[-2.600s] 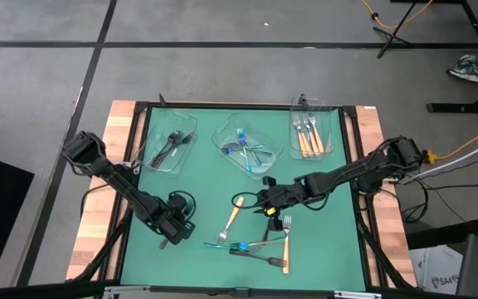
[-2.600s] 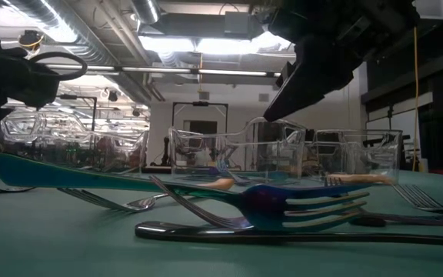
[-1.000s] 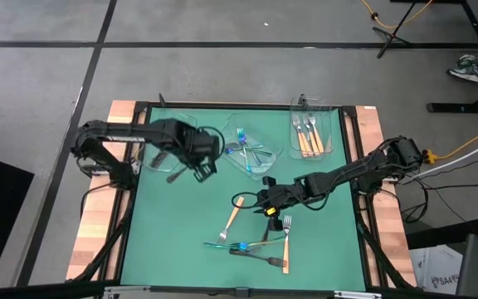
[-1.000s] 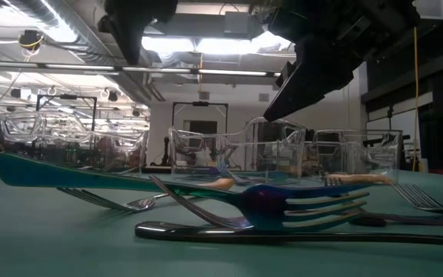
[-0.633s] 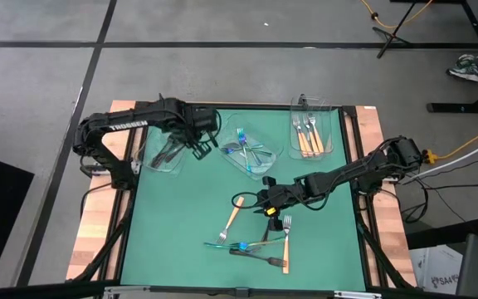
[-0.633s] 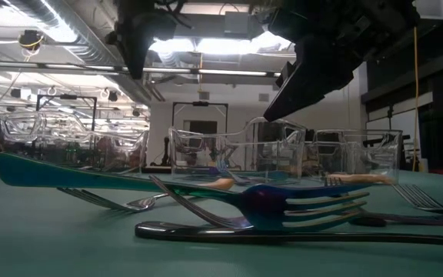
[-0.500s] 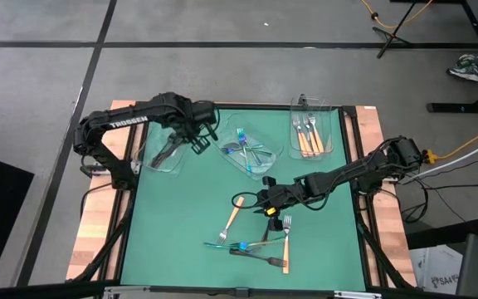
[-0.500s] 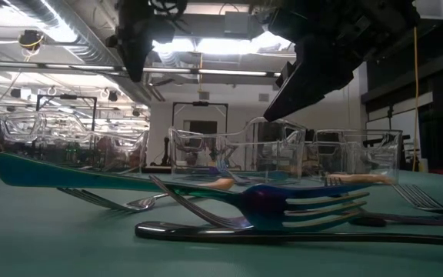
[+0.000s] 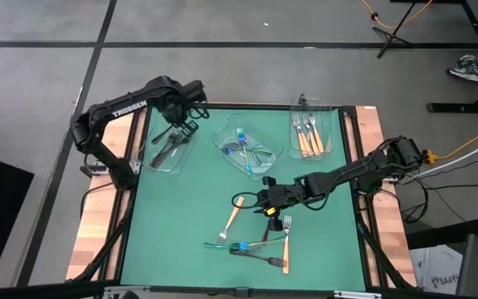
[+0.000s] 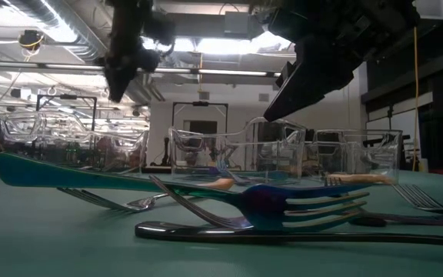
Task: Sort silverware by color (type)
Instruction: Put the black fork into the left transparent bin, then put the blue fork into the center transparent bin
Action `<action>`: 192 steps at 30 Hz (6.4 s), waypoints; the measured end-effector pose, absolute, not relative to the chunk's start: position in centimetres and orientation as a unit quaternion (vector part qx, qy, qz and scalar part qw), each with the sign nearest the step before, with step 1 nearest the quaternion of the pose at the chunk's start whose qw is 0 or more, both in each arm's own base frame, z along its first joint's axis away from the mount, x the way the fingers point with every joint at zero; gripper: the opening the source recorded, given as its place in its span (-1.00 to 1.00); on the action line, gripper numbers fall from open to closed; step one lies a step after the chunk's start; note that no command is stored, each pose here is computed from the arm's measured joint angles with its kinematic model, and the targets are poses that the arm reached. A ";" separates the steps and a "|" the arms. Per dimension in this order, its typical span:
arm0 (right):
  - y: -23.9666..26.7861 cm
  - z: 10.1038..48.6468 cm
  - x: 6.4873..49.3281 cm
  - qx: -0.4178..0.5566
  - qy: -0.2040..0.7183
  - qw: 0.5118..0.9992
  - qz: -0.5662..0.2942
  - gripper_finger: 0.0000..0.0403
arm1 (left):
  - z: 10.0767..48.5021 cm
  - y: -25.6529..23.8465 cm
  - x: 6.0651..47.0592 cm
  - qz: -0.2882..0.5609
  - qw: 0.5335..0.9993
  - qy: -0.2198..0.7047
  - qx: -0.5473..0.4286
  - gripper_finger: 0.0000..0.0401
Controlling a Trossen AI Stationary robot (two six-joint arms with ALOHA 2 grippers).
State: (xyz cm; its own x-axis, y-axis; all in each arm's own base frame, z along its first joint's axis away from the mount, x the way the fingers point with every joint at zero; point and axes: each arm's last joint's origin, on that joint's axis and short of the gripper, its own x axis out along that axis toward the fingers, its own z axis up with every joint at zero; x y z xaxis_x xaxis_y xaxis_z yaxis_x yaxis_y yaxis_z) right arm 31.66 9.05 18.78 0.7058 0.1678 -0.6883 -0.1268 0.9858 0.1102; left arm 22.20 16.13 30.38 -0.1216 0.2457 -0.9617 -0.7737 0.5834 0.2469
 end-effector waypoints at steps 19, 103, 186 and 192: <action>9.0 18.8 31.7 0.027 0.375 0.923 0.080 -0.60 | 19.7 16.4 20.1 0.370 0.609 0.647 -0.272 -0.96; 8.9 18.4 31.3 0.010 0.399 0.915 0.062 -0.60 | 26.0 13.5 25.2 0.336 0.693 0.607 -0.199 -0.60; 8.9 18.4 31.3 0.010 0.395 0.917 0.062 -0.60 | 17.4 -22.9 31.4 0.039 0.832 0.553 -0.027 -0.60; 8.8 18.4 31.3 0.010 0.395 0.917 0.062 -0.60 | 16.3 -23.1 31.3 0.044 0.826 0.562 -0.015 -0.60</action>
